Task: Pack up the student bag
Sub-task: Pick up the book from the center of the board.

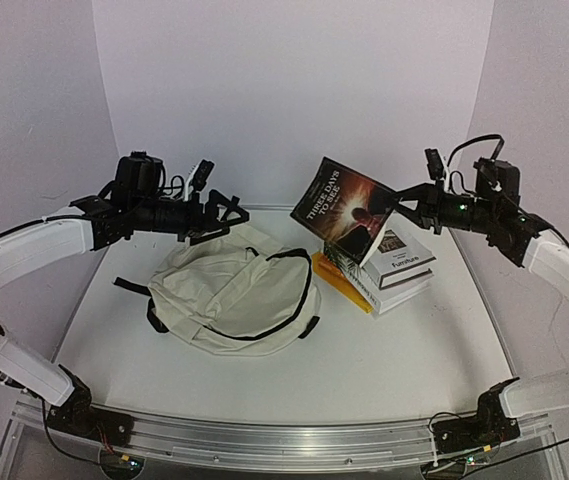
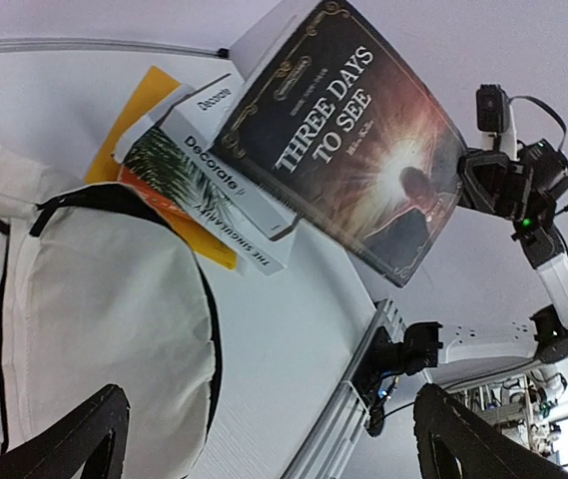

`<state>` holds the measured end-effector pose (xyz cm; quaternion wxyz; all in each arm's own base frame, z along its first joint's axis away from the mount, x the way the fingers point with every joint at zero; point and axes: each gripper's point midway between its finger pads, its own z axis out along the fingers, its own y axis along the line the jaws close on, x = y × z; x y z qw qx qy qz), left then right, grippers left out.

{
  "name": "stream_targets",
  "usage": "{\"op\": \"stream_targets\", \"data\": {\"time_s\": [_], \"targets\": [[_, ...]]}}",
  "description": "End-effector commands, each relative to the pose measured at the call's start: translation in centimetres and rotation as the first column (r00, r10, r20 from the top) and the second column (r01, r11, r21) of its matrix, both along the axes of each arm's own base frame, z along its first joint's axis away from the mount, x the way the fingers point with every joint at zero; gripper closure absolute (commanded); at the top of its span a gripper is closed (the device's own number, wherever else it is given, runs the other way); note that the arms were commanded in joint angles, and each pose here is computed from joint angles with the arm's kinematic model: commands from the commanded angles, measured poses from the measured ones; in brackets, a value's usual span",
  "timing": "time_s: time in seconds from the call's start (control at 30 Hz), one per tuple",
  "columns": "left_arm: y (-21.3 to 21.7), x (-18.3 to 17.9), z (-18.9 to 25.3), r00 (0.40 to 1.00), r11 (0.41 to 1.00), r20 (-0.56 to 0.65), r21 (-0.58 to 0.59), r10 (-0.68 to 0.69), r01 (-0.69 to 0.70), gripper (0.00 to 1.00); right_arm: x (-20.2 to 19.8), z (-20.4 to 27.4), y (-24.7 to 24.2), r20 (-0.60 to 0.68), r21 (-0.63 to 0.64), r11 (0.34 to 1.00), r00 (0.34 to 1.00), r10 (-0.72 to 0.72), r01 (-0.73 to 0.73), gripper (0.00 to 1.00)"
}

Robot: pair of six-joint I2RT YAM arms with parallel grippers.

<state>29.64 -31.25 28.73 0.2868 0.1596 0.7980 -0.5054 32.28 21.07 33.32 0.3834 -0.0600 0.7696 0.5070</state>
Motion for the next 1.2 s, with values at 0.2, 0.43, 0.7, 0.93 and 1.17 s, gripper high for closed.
{"op": "stream_targets", "data": {"time_s": [0.2,0.43,0.7,0.93,1.17], "targets": [[-1.6,-0.6,5.1,0.981,0.986,0.141,-0.080,-0.131,0.143,0.00,-6.1,8.0,7.2,0.254,0.060,0.904,0.883,0.396,-0.423,1.00],[-1.9,-1.9,6.4,0.966,0.971,0.170,-0.110,-0.194,0.214,0.00,-7.1,7.3,9.0,0.249,0.055,0.849,0.831,0.498,-0.526,1.00],[-2.7,-4.8,7.5,0.911,0.883,0.157,-0.227,-0.383,0.410,0.21,-7.4,6.9,10.0,0.259,0.045,0.820,0.799,0.542,-0.571,1.00],[-2.8,-4.2,6.2,0.925,0.900,0.122,-0.216,-0.360,0.379,0.15,-8.1,7.1,10.5,0.274,0.046,0.793,0.771,0.575,-0.607,1.00],[-3.0,-2.6,5.3,0.951,0.937,0.104,-0.172,-0.291,0.305,0.05,-9.1,7.8,10.6,0.295,0.047,0.774,0.749,0.593,-0.631,1.00]]}}
